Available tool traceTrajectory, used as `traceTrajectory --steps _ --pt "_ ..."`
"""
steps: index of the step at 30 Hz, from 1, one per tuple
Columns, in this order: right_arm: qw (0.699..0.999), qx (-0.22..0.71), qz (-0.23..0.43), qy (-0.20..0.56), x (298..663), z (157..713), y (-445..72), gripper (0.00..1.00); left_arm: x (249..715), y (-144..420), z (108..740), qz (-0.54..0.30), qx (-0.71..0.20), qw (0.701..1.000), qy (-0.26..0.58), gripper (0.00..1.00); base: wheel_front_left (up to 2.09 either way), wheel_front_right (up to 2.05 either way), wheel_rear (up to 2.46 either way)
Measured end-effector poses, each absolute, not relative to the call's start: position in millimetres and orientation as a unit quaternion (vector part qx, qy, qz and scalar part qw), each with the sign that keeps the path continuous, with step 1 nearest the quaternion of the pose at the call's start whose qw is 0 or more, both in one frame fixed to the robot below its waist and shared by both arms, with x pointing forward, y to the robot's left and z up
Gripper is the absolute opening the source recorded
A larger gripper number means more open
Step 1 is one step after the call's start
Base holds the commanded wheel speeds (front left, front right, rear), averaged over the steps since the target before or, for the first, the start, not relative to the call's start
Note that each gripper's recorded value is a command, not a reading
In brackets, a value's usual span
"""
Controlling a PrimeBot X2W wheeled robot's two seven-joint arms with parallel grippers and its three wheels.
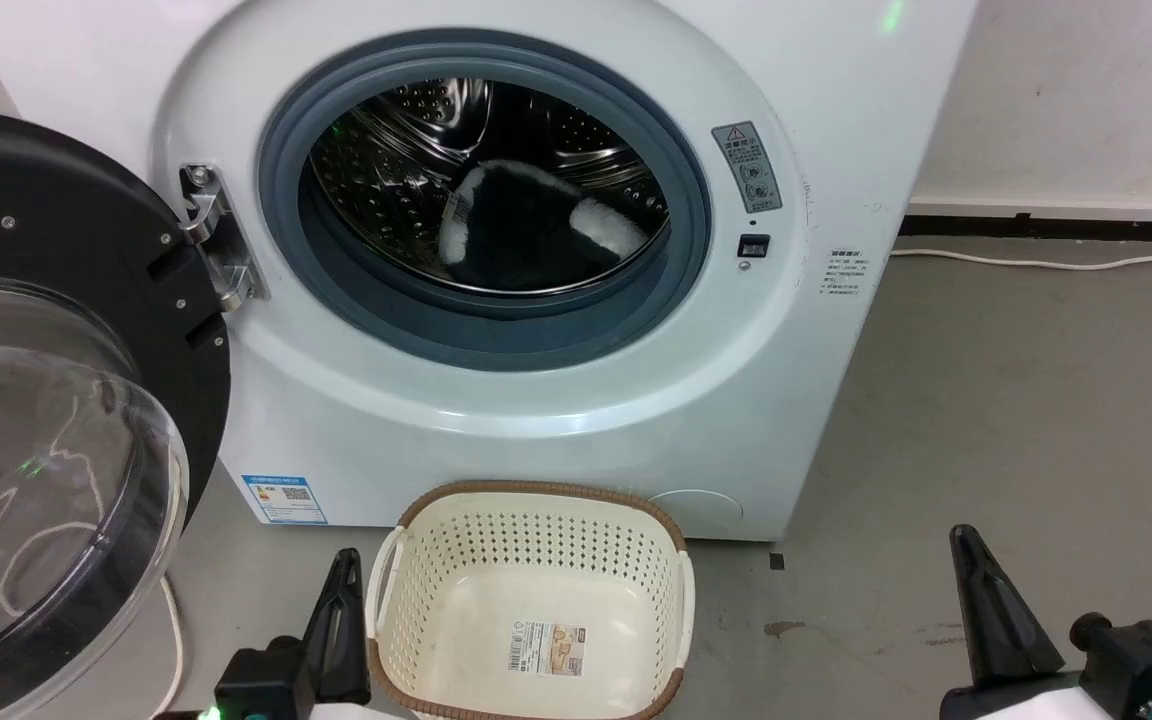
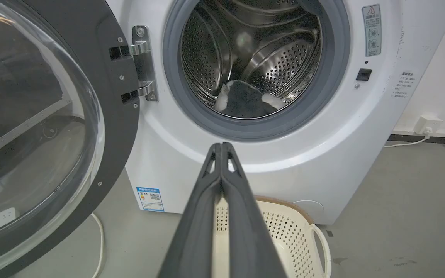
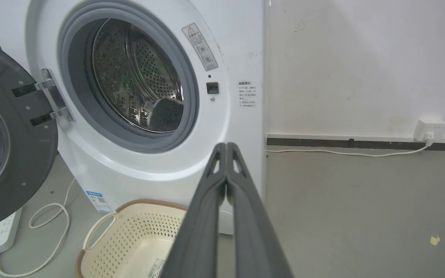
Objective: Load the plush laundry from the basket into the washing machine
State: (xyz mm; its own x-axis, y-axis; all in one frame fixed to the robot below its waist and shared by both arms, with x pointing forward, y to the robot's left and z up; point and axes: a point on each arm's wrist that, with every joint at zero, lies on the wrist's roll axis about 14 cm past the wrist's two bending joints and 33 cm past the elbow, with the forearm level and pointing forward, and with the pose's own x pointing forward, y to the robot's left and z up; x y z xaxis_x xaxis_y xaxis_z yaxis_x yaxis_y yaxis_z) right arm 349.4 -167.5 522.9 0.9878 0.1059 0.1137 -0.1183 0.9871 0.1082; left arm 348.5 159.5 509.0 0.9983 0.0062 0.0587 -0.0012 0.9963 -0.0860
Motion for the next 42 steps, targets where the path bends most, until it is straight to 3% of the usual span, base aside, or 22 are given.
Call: traceTrajectory --steps 42 --pt "0.997 0.025 0.063 -0.023 355.5 518.9 -163.7 0.00 357.9 165.8 514.5 -0.002 -0.017 1.000 -0.016 0.00 0.00 0.00 0.00"
